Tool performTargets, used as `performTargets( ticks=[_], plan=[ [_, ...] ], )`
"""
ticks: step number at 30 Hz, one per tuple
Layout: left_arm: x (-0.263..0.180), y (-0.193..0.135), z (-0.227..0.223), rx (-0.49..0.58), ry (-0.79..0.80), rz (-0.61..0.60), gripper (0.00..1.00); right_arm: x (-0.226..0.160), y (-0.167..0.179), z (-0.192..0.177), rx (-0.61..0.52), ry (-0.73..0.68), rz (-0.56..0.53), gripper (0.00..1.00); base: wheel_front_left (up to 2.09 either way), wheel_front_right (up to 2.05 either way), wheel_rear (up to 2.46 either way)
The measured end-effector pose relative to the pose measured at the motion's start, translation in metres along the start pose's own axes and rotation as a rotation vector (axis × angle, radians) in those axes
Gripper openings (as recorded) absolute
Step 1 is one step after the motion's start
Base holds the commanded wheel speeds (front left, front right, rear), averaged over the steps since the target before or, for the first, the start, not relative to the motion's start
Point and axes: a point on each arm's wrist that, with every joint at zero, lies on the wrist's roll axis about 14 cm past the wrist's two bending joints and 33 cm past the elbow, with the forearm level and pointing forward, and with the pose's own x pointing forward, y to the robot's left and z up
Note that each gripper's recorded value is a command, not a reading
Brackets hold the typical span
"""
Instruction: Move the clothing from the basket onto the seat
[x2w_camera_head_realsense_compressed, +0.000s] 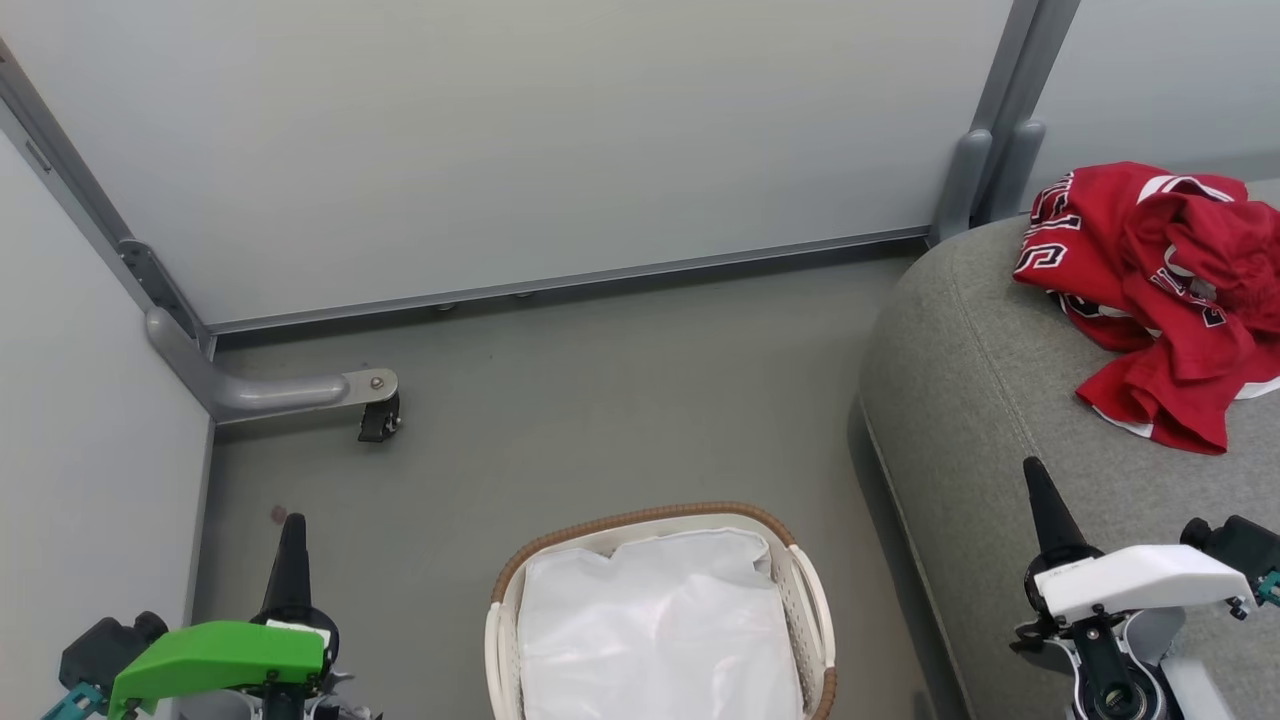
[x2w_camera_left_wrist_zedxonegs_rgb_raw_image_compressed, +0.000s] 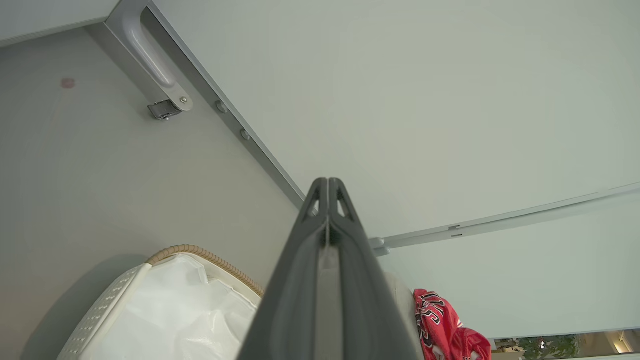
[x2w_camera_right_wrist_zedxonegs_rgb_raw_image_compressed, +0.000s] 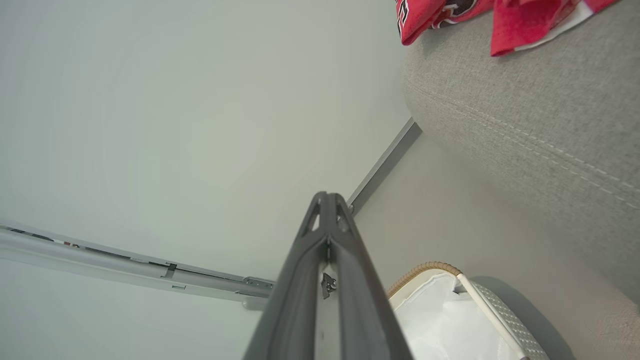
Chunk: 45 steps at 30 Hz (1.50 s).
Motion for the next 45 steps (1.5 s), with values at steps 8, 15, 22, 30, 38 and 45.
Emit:
performTargets(
  ticks=[8, 15, 22, 30, 38, 45],
  plan=[
    [0.001, -0.003, 0.002, -0.068, 0.002, -0.009, 0.00, 0.000, 0.001, 0.003, 0.082, -0.003, 0.002, 0.00, 0.00, 0.00, 0.00],
    [0.004, -0.008, 0.006, -0.125, -0.002, -0.024, 0.00, -0.001, 0.002, 0.006, 0.152, -0.004, 0.007, 0.00, 0.00, 0.00, 0.00],
    [0.005, -0.012, 0.008, -0.179, -0.001, -0.035, 0.00, -0.001, 0.003, 0.008, 0.218, -0.008, 0.014, 0.00, 0.00, 0.00, 0.00],
    [0.007, -0.017, 0.011, -0.237, 0.001, -0.052, 0.00, -0.002, 0.004, 0.011, 0.289, -0.010, 0.022, 0.00, 0.00, 0.00, 0.00],
    [0.007, -0.020, 0.013, -0.290, 0.002, -0.065, 0.00, -0.003, 0.005, 0.014, 0.354, -0.012, 0.031, 0.00, 0.00, 0.00, 0.00],
    [0.009, -0.024, 0.015, -0.332, 0.003, -0.078, 0.00, -0.003, 0.007, 0.016, 0.408, -0.013, 0.041, 0.00, 0.00, 0.00, 0.00]
  ],
)
